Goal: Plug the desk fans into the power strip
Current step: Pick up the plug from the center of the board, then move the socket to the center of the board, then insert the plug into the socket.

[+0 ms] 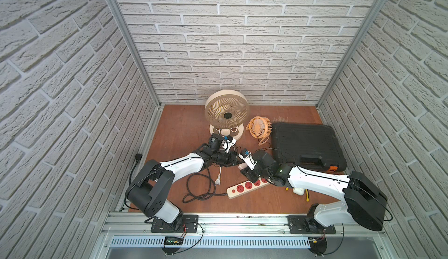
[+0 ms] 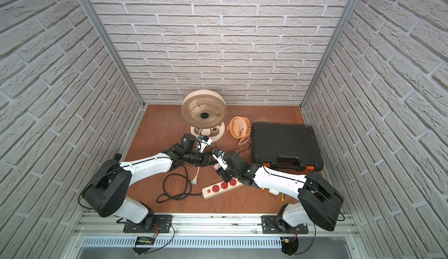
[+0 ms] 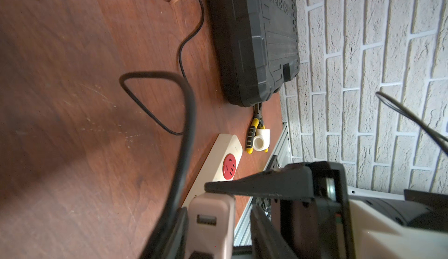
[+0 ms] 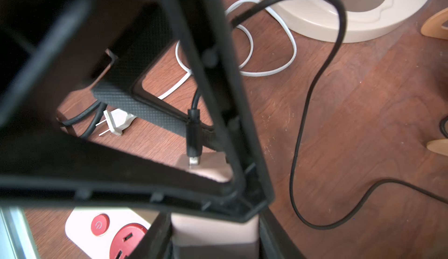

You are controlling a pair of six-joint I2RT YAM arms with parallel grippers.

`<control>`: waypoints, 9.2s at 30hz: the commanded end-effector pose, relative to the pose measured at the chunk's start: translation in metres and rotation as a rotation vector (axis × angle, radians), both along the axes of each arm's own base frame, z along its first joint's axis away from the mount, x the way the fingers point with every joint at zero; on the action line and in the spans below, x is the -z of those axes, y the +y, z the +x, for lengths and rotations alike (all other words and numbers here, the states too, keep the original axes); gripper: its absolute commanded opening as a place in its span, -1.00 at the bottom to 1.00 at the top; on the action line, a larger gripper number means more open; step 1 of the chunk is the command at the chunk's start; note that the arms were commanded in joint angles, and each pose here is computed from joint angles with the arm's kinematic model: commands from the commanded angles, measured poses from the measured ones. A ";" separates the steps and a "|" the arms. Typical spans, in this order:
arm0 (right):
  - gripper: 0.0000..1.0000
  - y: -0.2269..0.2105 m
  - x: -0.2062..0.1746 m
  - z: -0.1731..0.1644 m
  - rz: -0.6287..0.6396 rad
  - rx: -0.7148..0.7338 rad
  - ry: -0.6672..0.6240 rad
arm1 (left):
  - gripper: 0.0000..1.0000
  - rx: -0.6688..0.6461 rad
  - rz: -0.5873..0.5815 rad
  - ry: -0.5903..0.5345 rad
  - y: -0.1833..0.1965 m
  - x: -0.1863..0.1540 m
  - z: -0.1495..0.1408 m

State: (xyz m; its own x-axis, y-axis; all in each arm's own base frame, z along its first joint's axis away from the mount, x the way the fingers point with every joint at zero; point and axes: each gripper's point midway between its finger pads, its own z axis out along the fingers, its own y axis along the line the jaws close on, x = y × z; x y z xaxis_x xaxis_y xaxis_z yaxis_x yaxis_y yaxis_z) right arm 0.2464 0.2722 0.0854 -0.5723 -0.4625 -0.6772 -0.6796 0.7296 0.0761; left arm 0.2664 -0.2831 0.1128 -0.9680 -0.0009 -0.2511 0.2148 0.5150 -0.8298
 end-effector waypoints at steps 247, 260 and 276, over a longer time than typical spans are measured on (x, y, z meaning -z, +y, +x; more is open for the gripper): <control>-0.63 -0.070 0.036 -0.052 0.249 0.486 0.542 | -0.56 0.516 0.639 -0.690 -0.034 0.112 -0.055; -0.63 -0.062 0.019 -0.042 0.255 0.465 0.518 | -0.06 0.490 0.619 -0.776 -0.044 0.067 -0.039; -0.55 -0.051 -0.015 -0.032 0.304 0.418 0.480 | 0.39 0.321 0.533 -0.882 -0.022 -0.010 -0.044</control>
